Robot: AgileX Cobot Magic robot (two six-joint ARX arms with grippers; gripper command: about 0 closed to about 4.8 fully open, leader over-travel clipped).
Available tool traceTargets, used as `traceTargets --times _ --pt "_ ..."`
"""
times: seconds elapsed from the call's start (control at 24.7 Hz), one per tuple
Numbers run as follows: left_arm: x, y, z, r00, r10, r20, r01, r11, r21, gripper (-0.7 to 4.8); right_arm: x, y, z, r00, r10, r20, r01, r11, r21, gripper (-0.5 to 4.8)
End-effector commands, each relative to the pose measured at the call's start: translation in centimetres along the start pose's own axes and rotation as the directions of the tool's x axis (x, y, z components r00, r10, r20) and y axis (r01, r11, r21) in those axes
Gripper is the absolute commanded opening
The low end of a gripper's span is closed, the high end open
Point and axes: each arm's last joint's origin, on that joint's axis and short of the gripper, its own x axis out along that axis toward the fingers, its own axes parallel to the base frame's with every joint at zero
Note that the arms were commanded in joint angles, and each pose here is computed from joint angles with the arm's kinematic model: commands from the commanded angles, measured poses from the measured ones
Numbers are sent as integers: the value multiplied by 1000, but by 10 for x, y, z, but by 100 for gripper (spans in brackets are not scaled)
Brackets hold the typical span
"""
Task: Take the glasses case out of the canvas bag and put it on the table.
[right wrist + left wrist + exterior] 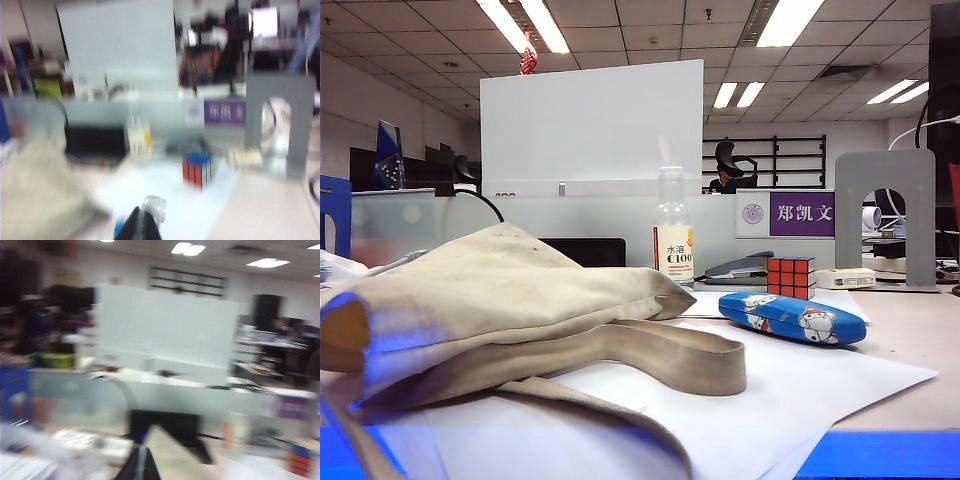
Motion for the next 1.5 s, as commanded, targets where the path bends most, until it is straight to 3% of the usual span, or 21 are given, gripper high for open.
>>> traceTargets --times 0.04,0.28,0.45,0.65,0.81,0.85,1.5 --pt "8 4 -20 993 117 -27 -117 993 11 -6 11 -2 -12 990 -1 144 1 1000 3 -3" --pt "12 8 -56 985 162 -56 -158 985 66 -6 23 -8 -73 999 -20 46 17 998 52 -3" --pt "12 11 -83 980 164 -108 -156 985 79 -6 24 -11 -87 998 -45 47 41 996 74 -3" --pt "8 16 -125 981 137 -137 -129 990 63 -6 24 -14 -103 986 -123 -114 131 990 61 -3" --pt "7 20 -128 974 137 -180 -117 986 120 -6 23 -14 -107 980 -129 -155 140 988 66 -3" --pt "7 21 -129 970 149 -191 -134 987 90 -5 23 -14 -107 979 -126 -160 137 988 65 -3" --pt "7 21 -130 969 148 -199 -130 987 100 -5 23 -14 -107 979 -126 -159 138 988 65 -3"
